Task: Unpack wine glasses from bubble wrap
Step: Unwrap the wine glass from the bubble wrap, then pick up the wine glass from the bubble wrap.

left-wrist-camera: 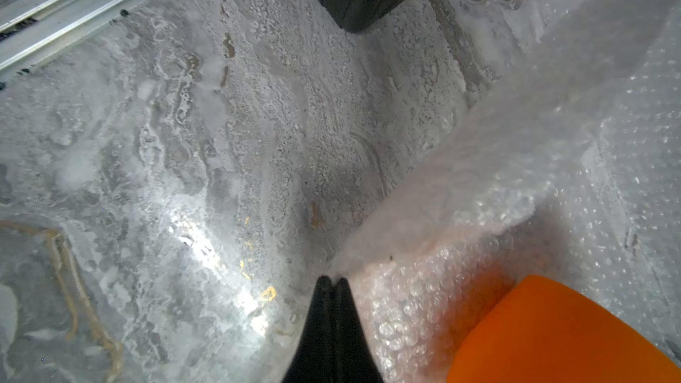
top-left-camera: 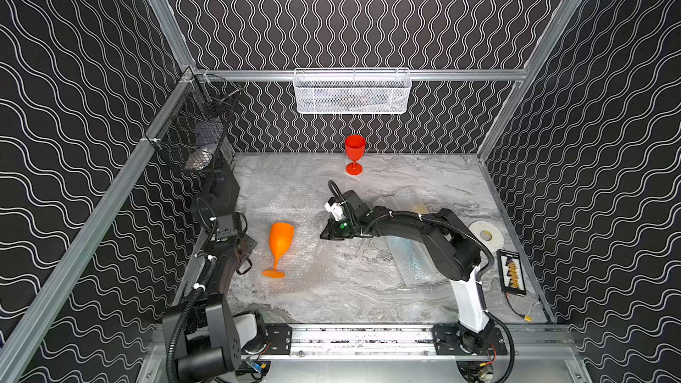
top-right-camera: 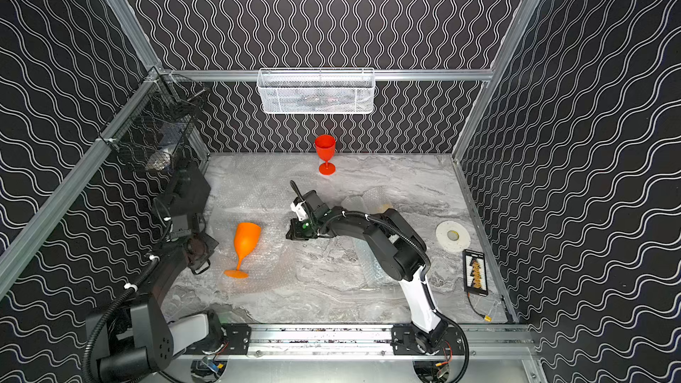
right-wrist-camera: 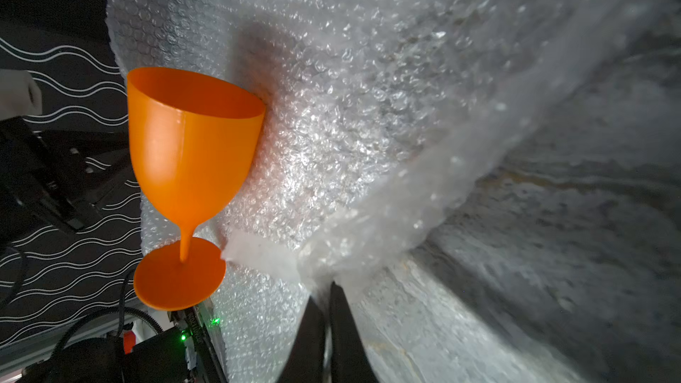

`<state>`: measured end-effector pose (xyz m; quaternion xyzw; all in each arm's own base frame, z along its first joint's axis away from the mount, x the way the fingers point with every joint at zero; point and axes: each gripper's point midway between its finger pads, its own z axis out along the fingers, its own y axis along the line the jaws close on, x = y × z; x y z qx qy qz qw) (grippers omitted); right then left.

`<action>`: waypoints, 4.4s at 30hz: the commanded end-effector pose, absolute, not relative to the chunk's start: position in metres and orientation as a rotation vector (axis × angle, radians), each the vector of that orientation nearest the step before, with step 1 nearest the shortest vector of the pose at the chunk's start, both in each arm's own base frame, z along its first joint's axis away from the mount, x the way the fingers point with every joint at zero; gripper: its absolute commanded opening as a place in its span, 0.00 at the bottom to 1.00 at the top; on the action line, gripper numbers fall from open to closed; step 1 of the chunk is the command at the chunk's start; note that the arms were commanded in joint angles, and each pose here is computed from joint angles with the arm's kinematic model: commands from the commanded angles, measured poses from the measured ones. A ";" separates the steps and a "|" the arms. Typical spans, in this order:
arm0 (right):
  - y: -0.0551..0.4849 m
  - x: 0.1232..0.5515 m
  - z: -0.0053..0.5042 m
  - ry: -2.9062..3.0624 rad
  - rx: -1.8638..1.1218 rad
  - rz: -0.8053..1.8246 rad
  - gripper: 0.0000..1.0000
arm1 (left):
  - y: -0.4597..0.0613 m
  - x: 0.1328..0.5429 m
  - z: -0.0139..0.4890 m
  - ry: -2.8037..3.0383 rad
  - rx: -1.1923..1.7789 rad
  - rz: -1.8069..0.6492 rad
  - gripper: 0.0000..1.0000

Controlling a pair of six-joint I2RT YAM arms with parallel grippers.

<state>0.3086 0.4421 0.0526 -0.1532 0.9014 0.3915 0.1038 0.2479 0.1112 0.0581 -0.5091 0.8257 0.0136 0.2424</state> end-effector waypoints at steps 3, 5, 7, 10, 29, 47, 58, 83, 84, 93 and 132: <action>0.449 0.317 0.053 2.625 -0.415 1.151 0.08 | 0.118 0.254 0.060 2.203 -1.421 0.025 0.00; 0.452 0.317 0.051 2.629 -0.423 1.154 0.08 | 0.120 0.255 0.060 2.195 -1.424 0.019 0.00; 0.453 0.318 0.051 2.631 -0.428 1.140 0.08 | 0.122 0.255 0.060 2.189 -1.436 0.023 0.00; 0.454 0.319 0.051 2.624 -0.419 1.145 0.08 | 0.123 0.256 0.056 2.176 -1.456 -0.006 0.00; 0.449 0.316 0.063 2.598 -0.438 1.107 0.10 | 0.124 0.256 0.123 2.164 -1.322 0.007 0.28; 0.432 0.307 0.073 2.593 -0.497 1.052 0.41 | 0.038 0.289 0.156 2.421 -0.775 -0.533 0.54; 0.400 0.303 0.092 2.571 -0.501 1.007 0.48 | 0.016 0.273 0.152 2.616 -0.704 -0.423 0.67; 0.351 0.321 0.067 2.601 -0.383 0.997 0.64 | -0.025 0.282 0.143 3.148 -0.062 0.351 0.87; 0.344 0.316 0.056 2.633 -0.370 0.988 0.64 | -0.027 0.282 0.139 3.176 -0.027 0.361 0.87; 0.342 0.318 0.049 2.643 -0.355 1.002 0.66 | -0.026 0.293 0.123 3.194 0.129 0.461 0.92; 0.343 0.317 0.041 2.658 -0.357 0.996 0.77 | -0.006 0.301 0.059 3.208 -0.081 0.313 0.99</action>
